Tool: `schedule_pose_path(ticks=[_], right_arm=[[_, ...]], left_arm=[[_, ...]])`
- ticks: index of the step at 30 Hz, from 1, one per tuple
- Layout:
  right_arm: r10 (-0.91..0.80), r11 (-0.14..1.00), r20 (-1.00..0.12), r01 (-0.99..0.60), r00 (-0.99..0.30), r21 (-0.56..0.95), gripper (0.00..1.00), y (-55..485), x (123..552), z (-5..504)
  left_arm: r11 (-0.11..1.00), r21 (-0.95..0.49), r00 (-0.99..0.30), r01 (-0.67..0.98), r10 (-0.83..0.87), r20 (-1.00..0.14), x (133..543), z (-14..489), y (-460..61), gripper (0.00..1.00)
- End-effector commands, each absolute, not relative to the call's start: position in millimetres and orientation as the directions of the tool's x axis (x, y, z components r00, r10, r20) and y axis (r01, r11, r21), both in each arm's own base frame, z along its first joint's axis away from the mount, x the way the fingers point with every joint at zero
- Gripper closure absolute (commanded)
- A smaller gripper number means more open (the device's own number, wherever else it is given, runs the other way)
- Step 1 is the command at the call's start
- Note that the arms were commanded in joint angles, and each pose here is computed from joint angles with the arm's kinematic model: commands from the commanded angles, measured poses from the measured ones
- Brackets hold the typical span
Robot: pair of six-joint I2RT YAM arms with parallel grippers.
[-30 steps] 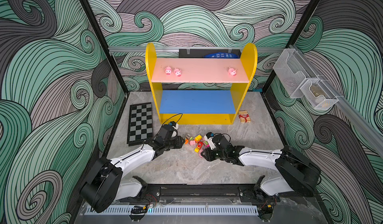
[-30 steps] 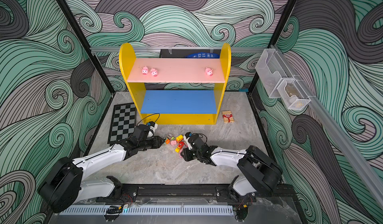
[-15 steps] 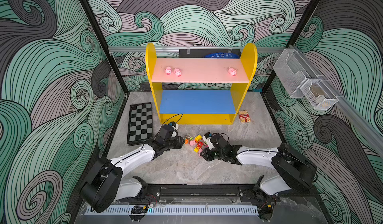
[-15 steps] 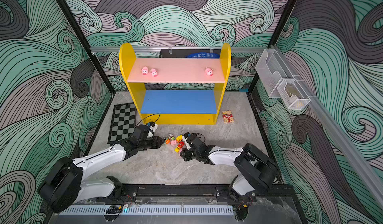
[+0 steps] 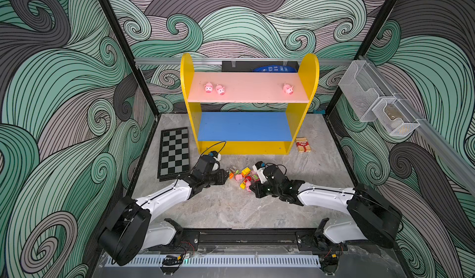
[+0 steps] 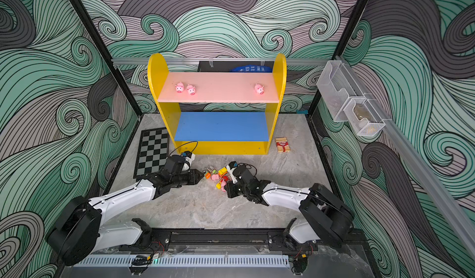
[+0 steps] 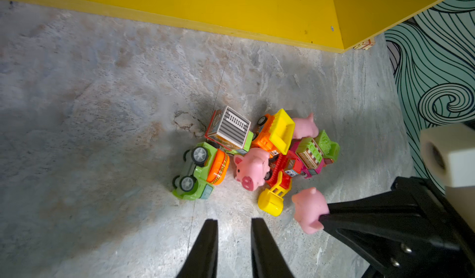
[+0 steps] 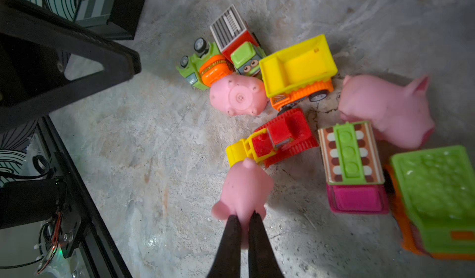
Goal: Organize plastic toys on shelves
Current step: Pick up the plastic toy at the center of the board, then place the plastic toy on the shelf.
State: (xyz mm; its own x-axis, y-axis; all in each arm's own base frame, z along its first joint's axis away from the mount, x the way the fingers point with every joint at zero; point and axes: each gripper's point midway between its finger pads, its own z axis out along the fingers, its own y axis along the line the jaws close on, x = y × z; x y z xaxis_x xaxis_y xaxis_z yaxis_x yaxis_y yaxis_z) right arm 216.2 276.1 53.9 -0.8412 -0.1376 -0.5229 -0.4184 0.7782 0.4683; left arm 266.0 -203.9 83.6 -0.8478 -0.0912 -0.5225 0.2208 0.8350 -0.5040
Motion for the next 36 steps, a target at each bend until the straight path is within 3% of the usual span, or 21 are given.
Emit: schedule_pose_path(ticks=[1, 13, 21, 36], right_arm=[[-0.129, 0.749, -0.550, -0.444, -0.825, 0.491, 1.00, 282.9, 217.5, 72.3], [-0.085, 0.647, -0.682, -0.561, -0.726, 0.516, 1.00, 296.5, 246.6, 176.0], [-0.054, 0.642, -0.804, -0.637, -0.593, 0.427, 1.00, 287.4, 290.8, 277.4], [0.056, 0.718, -0.920, -0.625, -0.389, 0.308, 1.00, 260.6, 358.2, 424.4]], left_arm=[[0.842, -0.491, -0.840, 0.224, -0.090, -0.536, 266.3, 91.8, -199.4, 0.73], [0.862, -0.439, -0.792, 0.252, -0.077, -0.606, 270.0, 143.8, -188.2, 0.73], [0.891, -0.343, -0.750, 0.296, -0.006, -0.662, 271.1, 160.4, -176.4, 0.72], [0.888, -0.353, -0.737, 0.294, -0.025, -0.675, 270.6, 159.7, -174.2, 0.72]])
